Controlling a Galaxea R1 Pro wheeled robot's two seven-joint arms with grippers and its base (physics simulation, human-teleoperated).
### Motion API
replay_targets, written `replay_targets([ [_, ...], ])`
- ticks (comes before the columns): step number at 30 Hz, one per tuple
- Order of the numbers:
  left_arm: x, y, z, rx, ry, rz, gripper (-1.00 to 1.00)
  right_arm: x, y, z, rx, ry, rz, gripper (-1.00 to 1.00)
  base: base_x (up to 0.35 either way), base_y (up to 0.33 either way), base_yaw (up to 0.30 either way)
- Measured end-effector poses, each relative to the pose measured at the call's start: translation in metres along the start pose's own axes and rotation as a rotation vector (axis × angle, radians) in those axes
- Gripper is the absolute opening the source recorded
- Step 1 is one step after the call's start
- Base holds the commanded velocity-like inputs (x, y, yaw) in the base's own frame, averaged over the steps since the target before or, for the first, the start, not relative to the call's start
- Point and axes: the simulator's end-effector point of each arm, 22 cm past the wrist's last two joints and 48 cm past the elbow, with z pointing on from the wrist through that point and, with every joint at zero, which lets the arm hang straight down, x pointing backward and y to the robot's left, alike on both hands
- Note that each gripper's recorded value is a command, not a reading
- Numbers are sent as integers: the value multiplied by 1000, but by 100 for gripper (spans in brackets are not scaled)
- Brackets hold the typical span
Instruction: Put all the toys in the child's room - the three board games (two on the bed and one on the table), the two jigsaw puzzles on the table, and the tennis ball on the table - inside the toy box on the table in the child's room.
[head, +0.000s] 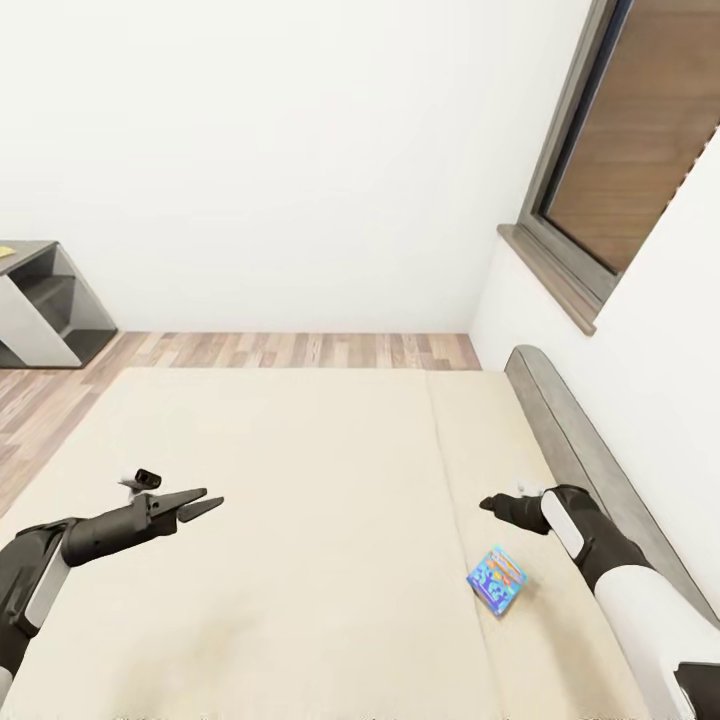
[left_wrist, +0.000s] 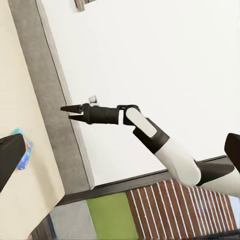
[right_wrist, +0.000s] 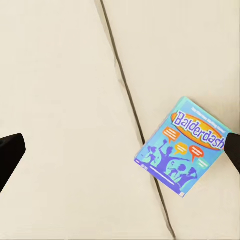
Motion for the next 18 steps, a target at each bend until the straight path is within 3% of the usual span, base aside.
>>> replay_targets([
  [9,-1,-25,24,36,68,23,100,5,4,6,-5,26,1,100,0,0,0],
  [12,-8,-45,38,67,87,87,100,7,4,8,-4,32,2,100,0,0,0],
  [18,-20,-67,62,119,98,153,100,11,2,13,0,40,3,100,0,0,0],
])
